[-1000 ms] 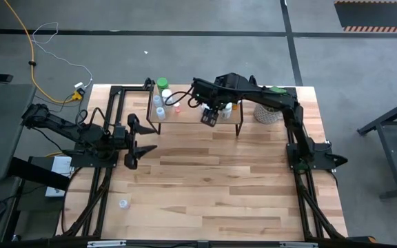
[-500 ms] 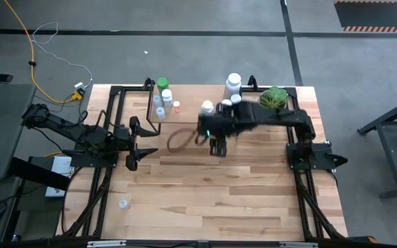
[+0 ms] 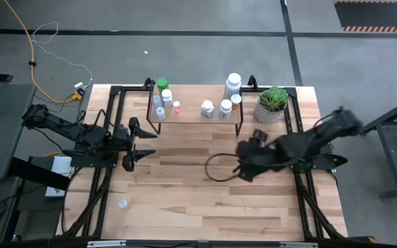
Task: Pick and place medicine bottles onto shelf by color
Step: Put the transparent bottle on the shelf
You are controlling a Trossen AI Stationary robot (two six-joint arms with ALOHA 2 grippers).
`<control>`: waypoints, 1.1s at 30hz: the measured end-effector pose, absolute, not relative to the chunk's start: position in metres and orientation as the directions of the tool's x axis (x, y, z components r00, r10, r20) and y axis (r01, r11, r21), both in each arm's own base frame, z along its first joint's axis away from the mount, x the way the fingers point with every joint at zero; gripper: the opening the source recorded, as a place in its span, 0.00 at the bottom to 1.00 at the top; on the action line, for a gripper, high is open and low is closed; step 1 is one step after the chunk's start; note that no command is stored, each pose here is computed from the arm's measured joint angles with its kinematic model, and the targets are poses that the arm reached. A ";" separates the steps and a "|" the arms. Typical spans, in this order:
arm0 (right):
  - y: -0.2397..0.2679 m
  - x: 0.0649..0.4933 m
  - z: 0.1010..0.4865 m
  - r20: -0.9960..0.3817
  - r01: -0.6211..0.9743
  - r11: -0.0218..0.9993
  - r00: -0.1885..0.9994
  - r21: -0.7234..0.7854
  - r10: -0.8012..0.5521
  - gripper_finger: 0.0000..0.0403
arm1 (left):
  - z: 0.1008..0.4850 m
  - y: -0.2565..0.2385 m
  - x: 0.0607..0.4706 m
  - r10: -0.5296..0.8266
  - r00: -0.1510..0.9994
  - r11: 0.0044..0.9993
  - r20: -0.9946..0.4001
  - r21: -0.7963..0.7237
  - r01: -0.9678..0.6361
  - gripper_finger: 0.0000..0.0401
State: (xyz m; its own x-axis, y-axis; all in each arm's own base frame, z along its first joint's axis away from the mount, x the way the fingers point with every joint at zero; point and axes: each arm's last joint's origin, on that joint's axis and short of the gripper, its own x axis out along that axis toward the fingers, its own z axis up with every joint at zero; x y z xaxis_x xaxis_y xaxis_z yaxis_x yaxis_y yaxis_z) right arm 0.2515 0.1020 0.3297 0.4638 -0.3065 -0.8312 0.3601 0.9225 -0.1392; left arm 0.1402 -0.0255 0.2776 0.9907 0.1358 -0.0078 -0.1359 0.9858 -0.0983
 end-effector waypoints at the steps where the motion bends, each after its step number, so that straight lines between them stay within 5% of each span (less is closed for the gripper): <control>1: 0.104 0.243 0.324 -0.803 0.362 0.929 0.531 -0.073 -0.270 0.59 | 0.278 -0.025 0.140 0.135 0.991 0.986 -0.008 -0.098 -0.136 0.65; 6: 0.108 0.218 0.293 -0.573 0.262 0.959 0.804 0.106 -0.156 0.59 | 0.276 -0.026 0.142 0.135 0.991 0.984 -0.017 -0.116 -0.136 0.65; 11: 0.109 0.215 0.276 -0.387 0.116 0.982 0.921 0.151 -0.049 0.58 | 0.273 -0.030 0.147 0.129 0.990 0.980 -0.060 -0.147 -0.137 0.65; 18: 0.109 0.216 0.273 -0.336 0.074 0.990 0.941 0.119 -0.030 0.58 | 0.278 -0.054 0.161 0.038 0.904 0.973 -0.426 -0.190 -0.130 0.65; 24: 0.109 0.216 0.272 -0.343 0.073 0.991 0.939 0.113 -0.031 0.58 | 0.260 -0.103 0.161 -0.087 0.604 0.963 -0.792 -0.221 -0.152 0.64; 33: 0.109 0.216 0.272 -0.349 0.067 0.993 0.937 0.093 -0.031 0.59 | 0.220 -0.176 0.141 -0.174 0.399 0.948 -0.900 -0.264 -0.181 0.64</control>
